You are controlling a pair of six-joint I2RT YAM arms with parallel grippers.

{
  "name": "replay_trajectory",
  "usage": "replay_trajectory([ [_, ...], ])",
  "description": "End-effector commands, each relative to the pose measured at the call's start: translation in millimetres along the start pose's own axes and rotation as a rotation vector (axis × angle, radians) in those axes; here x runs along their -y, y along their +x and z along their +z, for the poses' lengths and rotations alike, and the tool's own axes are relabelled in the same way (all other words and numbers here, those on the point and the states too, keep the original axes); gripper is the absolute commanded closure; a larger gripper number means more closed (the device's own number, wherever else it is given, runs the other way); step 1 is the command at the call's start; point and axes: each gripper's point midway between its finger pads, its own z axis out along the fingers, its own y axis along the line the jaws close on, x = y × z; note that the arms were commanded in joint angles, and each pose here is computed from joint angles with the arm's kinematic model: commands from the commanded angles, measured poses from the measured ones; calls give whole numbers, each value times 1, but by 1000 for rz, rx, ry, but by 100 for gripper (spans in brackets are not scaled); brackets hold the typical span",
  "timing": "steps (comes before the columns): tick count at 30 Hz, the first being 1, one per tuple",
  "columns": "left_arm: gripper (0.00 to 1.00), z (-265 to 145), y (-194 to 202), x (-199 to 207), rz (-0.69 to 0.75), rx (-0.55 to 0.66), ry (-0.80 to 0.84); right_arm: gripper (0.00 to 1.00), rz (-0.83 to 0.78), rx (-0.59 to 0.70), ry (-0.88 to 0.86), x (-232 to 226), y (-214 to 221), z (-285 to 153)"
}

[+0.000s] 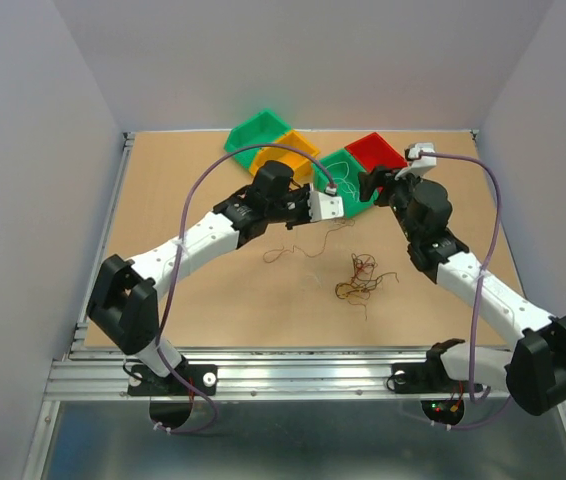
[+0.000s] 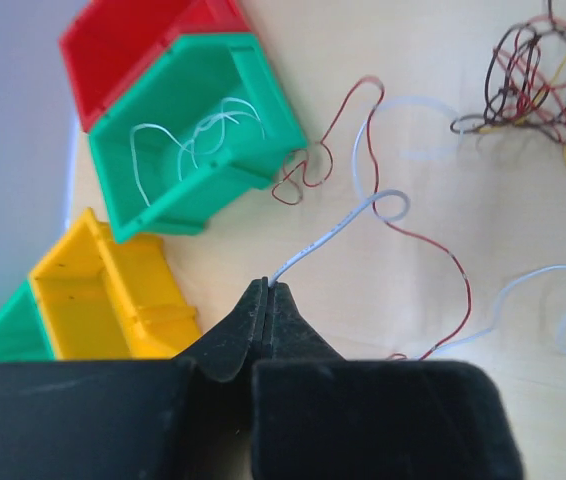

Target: Untangle the cables

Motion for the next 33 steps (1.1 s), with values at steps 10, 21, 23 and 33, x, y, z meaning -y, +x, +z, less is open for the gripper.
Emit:
replay_trajectory([
  [10, 100, -16, -5, -18, -203, -28, -130, 24, -93, -42, -561, -89, -8, -57],
  [21, 100, -27, -11, -30, -232, 5, -213, 31, -109, -205, -728, -110, 25, -57],
  [23, 100, -32, -18, -34, -226, 36, -231, 32, -114, -218, -763, -115, 28, -54],
  [33, 100, -36, -27, -28, -221, 76, -197, 39, -129, -241, -815, -123, 48, -30],
])
